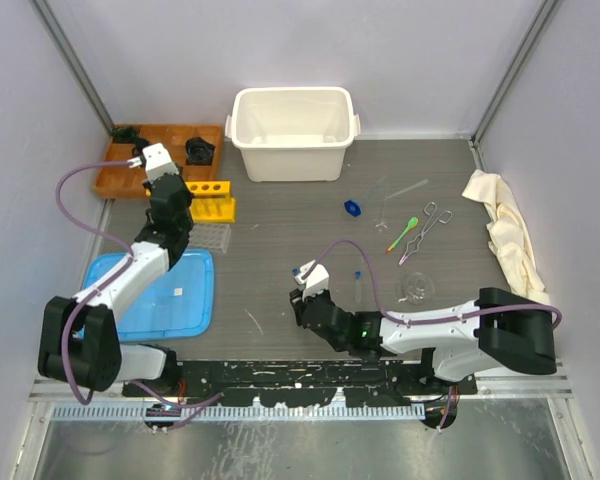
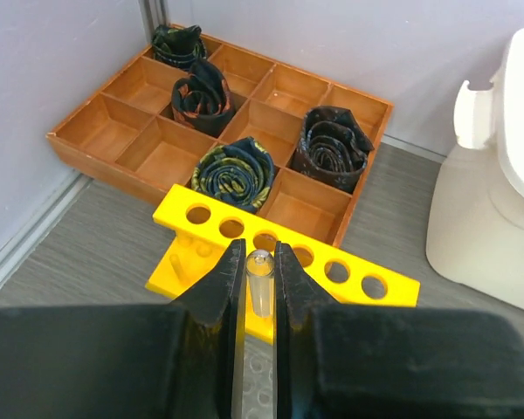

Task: Organize the chemistry lab equipment
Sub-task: Insert the test tube into the slot of the test tube rack.

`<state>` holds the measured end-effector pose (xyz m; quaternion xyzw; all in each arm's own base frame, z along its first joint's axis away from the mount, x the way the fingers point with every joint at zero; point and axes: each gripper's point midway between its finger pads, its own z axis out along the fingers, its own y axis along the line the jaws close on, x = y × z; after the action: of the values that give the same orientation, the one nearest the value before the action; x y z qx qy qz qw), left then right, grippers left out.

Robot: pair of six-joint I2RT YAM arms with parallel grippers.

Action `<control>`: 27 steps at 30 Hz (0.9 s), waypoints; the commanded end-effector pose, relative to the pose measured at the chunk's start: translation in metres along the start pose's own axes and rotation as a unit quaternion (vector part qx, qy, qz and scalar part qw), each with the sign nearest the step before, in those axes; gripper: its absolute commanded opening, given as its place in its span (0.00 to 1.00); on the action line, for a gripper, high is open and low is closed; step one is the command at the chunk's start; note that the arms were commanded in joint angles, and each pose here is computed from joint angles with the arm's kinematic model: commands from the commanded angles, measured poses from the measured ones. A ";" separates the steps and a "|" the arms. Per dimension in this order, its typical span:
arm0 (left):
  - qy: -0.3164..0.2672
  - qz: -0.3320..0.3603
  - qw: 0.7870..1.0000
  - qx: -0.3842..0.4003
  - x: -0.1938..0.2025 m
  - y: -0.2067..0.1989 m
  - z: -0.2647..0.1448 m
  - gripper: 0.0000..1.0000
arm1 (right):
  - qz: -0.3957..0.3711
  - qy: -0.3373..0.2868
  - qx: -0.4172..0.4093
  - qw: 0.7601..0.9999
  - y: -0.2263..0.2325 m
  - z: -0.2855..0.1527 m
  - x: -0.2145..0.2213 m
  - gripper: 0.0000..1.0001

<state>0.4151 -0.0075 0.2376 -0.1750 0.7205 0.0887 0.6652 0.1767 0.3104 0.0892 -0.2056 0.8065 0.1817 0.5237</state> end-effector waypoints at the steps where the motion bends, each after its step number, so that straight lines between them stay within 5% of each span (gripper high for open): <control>1: -0.041 -0.040 0.998 -0.003 -0.032 -0.009 0.023 0.00 | 0.036 -0.037 0.011 0.999 -0.008 -0.006 -0.024 0.40; 27: 0.016 -0.017 0.999 -0.035 0.025 0.010 0.073 0.00 | 0.056 -0.035 0.004 0.998 -0.023 0.000 -0.049 0.40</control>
<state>0.4617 0.0224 0.1730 -0.1918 0.7600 0.1189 0.6095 0.1988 0.2886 0.1049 -0.1708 0.8124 0.1830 0.5266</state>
